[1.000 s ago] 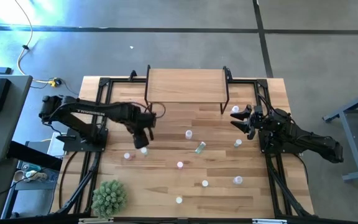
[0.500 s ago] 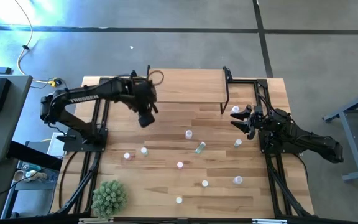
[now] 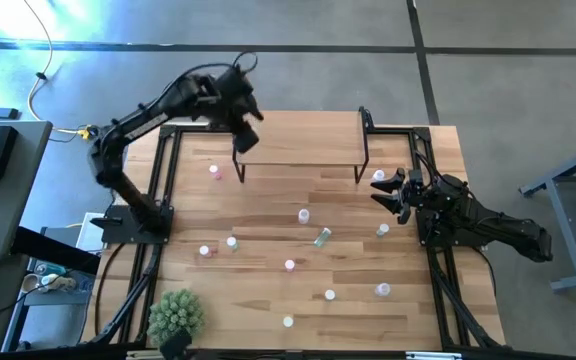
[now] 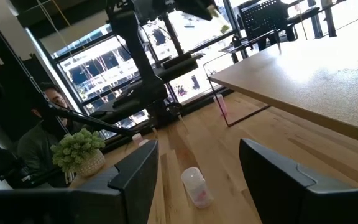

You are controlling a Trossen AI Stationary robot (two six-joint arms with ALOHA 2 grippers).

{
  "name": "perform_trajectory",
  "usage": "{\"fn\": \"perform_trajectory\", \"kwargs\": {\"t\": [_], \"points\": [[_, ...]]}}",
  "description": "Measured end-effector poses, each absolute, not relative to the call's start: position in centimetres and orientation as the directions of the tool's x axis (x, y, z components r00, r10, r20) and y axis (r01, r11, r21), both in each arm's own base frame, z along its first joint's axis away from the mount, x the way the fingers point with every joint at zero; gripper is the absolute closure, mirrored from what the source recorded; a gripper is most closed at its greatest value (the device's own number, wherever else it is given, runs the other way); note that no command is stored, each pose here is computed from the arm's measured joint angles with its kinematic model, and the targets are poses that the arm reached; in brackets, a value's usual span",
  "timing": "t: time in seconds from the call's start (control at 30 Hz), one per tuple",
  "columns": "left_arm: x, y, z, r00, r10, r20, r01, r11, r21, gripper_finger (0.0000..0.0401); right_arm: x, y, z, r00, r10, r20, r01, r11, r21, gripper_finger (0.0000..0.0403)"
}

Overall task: Pick and place medicine bottles onto shelf by color
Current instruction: Put the left yellow pill bottle on the shelf

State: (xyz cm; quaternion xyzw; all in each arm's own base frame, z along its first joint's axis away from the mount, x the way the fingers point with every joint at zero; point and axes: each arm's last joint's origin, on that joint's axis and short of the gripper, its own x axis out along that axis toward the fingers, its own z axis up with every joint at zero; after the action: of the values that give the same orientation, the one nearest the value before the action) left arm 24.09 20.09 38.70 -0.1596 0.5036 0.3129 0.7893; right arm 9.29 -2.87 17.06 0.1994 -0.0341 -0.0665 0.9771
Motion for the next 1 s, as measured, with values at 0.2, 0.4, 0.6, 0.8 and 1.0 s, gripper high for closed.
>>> {"fn": "perform_trajectory", "kwargs": {"t": [0.2,0.4,0.6,0.8,1.0], "points": [[24.2,23.2,39.4,0.239,0.329,-0.914,-0.704,0.706,0.070,0.0286,9.3,-2.9,17.1,0.989,-0.143,0.040,0.116,0.912,0.394,0.0187],[24.8,25.4,38.9,0.198,0.303,-0.932,-0.747,0.662,0.057,0.0286,9.3,-2.9,17.1,0.989,-0.143,0.040,0.116,0.912,0.394,0.0187],[25.4,27.5,37.2,0.156,0.271,-0.950,-0.792,0.609,0.044,0.0286,9.3,-2.9,17.1,0.989,-0.143,0.040,0.116,0.912,0.394,0.0187],[26.0,28.4,35.3,0.121,0.210,-0.970,-0.817,0.576,0.022,0.0286,9.3,-2.9,17.1,0.989,-0.142,0.040,0.115,0.912,0.394,0.0187],[26.2,28.5,35.0,0.119,0.201,-0.972,-0.834,0.552,0.012,0.0286,9.3,-2.9,17.1,0.989,-0.142,0.040,0.115,0.912,0.394,0.0187]]}}
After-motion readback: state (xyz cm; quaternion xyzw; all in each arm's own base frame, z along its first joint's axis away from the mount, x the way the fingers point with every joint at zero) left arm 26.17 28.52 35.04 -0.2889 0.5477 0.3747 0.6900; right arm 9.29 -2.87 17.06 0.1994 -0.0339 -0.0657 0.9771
